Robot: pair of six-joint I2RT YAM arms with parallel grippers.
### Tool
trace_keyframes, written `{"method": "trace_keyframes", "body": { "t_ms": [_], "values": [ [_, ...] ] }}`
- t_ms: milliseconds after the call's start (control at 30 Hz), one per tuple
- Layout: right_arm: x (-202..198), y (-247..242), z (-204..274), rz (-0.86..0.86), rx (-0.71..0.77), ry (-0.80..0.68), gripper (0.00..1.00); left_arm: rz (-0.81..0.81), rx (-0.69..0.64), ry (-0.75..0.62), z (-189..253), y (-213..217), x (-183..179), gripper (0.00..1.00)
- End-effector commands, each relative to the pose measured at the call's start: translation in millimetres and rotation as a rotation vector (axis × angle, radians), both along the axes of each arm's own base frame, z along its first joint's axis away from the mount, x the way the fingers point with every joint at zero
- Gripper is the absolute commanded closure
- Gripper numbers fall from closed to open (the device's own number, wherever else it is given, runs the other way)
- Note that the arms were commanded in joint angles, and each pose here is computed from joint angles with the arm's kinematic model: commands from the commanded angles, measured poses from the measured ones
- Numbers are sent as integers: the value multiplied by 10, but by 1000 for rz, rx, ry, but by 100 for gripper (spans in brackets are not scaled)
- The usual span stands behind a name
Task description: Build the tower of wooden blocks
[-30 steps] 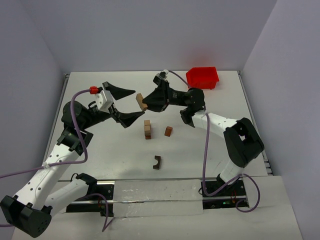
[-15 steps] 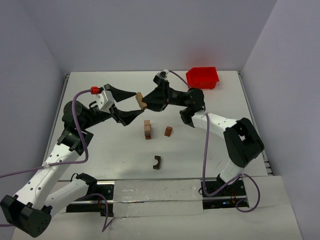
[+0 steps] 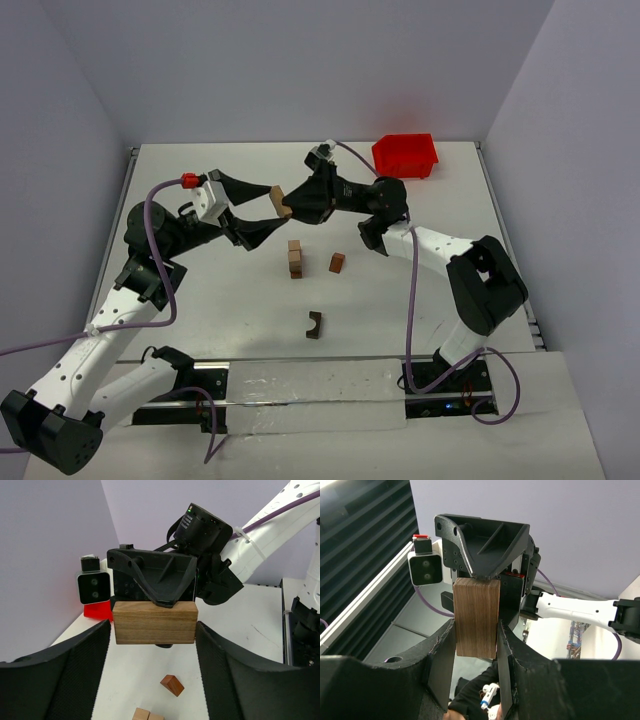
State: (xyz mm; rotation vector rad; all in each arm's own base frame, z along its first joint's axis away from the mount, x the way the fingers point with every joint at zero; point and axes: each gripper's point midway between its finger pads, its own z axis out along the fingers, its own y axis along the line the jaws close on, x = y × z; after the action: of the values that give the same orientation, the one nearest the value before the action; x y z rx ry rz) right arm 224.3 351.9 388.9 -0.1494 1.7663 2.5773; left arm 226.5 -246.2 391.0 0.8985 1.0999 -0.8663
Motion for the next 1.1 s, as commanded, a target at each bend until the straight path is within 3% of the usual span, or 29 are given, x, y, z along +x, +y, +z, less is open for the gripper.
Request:
{"method": "trace_keyframes", "body": {
  "t_ms": [0, 200, 267, 400, 433, 733, 867, 967, 1067],
  "values": [
    [-554, -377, 515, 69, 274, -280, 100, 13, -12, -46, 130, 10, -1, 30],
    [-570, -374, 513, 74, 270, -277, 100, 50, 7, -58, 119, 35, 68, 48],
    [-562, -356, 492, 78, 254, -268, 91, 58, 11, -50, 110, 41, 81, 54],
    [-500, -276, 386, 92, 175, -256, 11, 27, 42, -39, 83, 26, 19, 65],
    [-467, -255, 368, 91, 149, -248, 3, 17, 57, -34, 65, 26, -7, 67],
    [132, -551, 48, -51, -16, -388, 0, -13, 370, 62, -368, 204, -140, 72],
    [493, -866, -202, -80, -137, -474, 0, -32, 565, 74, -619, 303, 18, 75],
    [790, -1156, -449, -170, -203, -415, 0, -68, 699, 169, -942, 330, 197, 86],
    [1095, -1511, -731, -285, -290, -263, 0, -117, 756, 196, -961, 274, 406, 89]
  ]
}}
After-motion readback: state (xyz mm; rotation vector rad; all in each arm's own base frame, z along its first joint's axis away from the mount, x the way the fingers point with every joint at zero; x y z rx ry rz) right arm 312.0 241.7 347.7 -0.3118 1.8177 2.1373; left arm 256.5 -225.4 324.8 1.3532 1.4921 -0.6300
